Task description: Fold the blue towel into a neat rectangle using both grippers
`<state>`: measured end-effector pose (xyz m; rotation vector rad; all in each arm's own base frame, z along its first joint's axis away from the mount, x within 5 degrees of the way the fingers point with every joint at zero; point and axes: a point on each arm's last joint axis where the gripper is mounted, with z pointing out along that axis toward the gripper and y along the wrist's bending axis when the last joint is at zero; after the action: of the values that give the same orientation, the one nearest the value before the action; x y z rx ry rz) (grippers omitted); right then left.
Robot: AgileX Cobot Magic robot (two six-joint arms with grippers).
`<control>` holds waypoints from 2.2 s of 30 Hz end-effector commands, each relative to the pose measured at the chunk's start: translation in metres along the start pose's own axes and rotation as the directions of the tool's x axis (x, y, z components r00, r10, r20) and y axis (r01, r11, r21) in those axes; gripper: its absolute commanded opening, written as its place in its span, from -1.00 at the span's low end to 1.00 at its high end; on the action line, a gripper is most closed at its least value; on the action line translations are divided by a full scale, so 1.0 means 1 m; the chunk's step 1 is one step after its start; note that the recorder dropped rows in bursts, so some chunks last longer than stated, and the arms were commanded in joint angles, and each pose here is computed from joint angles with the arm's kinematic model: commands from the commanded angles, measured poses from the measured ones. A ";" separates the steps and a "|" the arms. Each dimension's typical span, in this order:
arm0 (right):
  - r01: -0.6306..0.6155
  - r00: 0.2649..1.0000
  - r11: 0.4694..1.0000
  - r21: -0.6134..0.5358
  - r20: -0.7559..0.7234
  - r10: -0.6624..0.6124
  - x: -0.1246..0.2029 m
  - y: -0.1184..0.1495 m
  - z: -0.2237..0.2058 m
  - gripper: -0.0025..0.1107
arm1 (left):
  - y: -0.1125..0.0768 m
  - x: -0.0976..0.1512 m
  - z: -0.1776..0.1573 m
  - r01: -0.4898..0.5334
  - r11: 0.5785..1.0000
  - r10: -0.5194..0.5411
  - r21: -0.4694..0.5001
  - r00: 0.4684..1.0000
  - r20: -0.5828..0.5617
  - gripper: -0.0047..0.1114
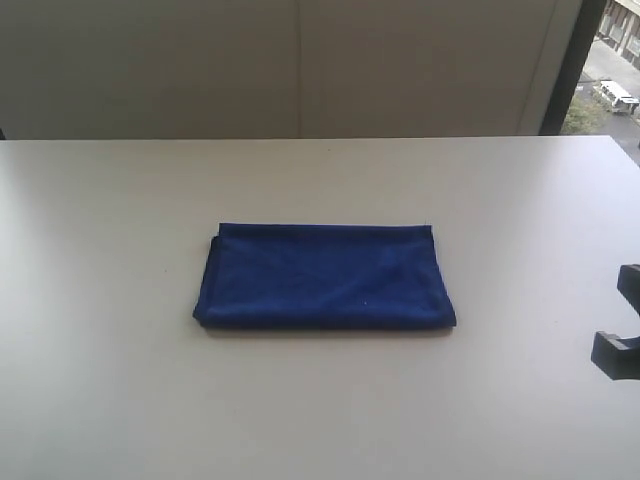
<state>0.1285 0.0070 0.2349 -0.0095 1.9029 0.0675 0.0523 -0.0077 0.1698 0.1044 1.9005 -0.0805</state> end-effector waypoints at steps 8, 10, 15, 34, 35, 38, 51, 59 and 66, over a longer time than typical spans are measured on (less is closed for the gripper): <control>-0.009 1.000 1.000 0.008 0.007 0.009 0.001 -0.001 -0.001 -0.96 | -0.001 0.001 0.000 0.030 0.999 -0.030 0.012 1.000 -0.002 -0.92; -0.009 1.000 1.000 0.008 0.007 0.009 0.001 -0.001 -0.001 -0.96 | -0.001 0.001 0.000 0.030 0.999 -0.030 0.012 1.000 -0.002 -0.92; -0.009 1.000 1.000 0.008 0.007 0.009 0.001 -0.001 -0.001 -0.96 | -0.001 0.001 0.000 0.030 0.999 -0.030 0.012 1.000 -0.002 -0.92; -0.160 0.885 0.979 0.129 0.459 0.085 -0.012 -0.009 -0.084 -0.96 | -0.001 0.001 0.000 0.030 0.999 -0.030 0.012 1.000 0.000 -0.92; -0.168 0.868 0.975 0.145 0.490 0.077 -0.012 -0.008 -0.090 -0.96 | -0.001 0.001 0.000 0.030 0.999 -0.030 0.012 1.000 0.000 -0.92; -0.164 0.847 0.975 0.152 0.528 0.060 -0.010 -0.006 -0.098 -0.96 | -0.001 0.001 0.000 0.030 0.999 -0.030 0.012 1.000 0.000 -0.92; -0.297 0.940 0.918 0.261 0.250 0.233 0.066 -0.021 -0.058 -0.96 | -0.001 0.001 0.000 0.030 0.999 -0.030 0.012 1.000 0.004 -0.92; -0.057 0.994 0.961 0.272 0.107 0.029 0.072 -0.019 -0.056 -0.96 | -0.001 0.001 0.000 0.030 0.999 -0.030 0.012 1.000 0.004 -0.92; -0.031 0.995 0.970 0.240 0.097 0.008 0.073 -0.017 -0.056 -0.96 | -0.001 0.001 0.000 0.030 0.999 -0.030 0.012 1.000 0.004 -0.92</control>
<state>0.0529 -0.0112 0.1839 0.2039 1.8070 -0.1365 0.0522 -0.0086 0.1698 0.0876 1.9020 -0.1055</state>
